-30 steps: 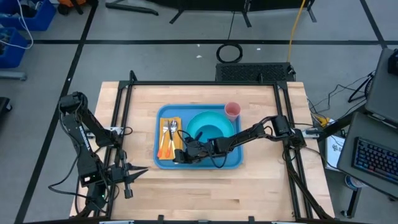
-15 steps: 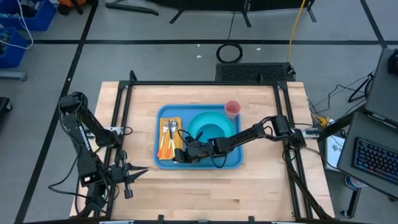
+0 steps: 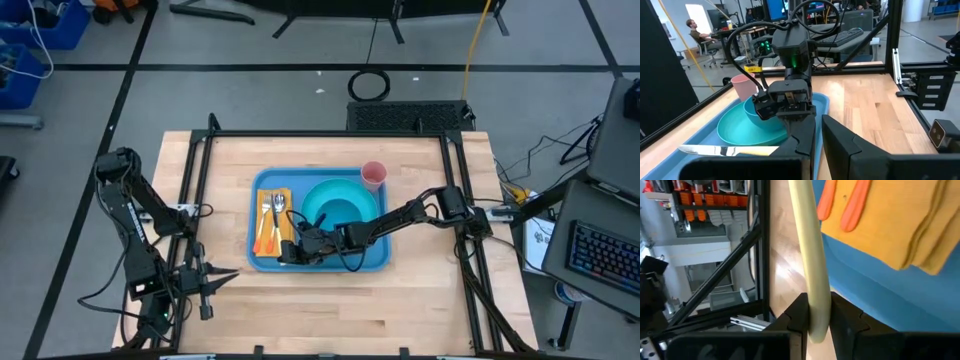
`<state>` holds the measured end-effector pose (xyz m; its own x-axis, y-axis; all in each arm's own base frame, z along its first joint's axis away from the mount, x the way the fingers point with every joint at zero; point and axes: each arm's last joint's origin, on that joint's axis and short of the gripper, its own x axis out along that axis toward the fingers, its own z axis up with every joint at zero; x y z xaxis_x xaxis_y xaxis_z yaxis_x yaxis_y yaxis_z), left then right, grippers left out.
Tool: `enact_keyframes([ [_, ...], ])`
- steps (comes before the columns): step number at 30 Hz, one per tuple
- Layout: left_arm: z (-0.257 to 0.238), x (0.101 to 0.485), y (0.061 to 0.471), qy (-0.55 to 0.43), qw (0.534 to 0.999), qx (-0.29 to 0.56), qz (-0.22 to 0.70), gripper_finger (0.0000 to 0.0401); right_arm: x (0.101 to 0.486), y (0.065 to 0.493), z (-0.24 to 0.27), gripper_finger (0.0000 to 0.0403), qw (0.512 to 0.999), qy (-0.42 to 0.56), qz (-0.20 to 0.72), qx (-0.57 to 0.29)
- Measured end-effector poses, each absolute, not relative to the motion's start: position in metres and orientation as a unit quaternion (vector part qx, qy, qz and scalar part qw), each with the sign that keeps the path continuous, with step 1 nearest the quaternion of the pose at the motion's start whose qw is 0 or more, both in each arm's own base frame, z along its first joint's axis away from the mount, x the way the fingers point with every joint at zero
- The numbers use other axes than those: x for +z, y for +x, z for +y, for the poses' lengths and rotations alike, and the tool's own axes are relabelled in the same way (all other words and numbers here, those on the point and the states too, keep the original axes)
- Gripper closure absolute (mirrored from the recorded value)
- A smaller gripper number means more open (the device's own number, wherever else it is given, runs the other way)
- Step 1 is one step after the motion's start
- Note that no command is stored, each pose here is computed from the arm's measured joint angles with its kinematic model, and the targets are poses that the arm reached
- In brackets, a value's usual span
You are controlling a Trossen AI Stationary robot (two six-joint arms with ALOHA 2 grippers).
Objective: Set up tray
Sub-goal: Put the yellow knife on the yellow table napkin
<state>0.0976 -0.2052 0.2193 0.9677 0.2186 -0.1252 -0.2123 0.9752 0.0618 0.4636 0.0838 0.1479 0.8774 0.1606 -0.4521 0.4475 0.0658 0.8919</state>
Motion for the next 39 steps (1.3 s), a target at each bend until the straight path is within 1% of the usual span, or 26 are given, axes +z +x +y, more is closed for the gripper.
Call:
enact_keyframes([
  [19, -0.207, 0.216, 0.098, 0.02, 0.992, 0.109, 0.067, 0.0364, 0.143, 0.462, 0.073, 0.0359, 0.708, 0.652, 0.237, -0.132],
  [27, -0.207, 0.216, 0.098, 0.02, 0.992, 0.109, 0.067, 0.0364, 0.144, 0.463, 0.071, 0.0353, 0.699, 0.661, 0.239, -0.13],
  [39, -0.207, 0.216, 0.098, 0.019, 0.992, 0.109, 0.067, 0.0364, 0.144, 0.463, 0.071, 0.0349, 0.7, 0.66, 0.239, -0.128],
])
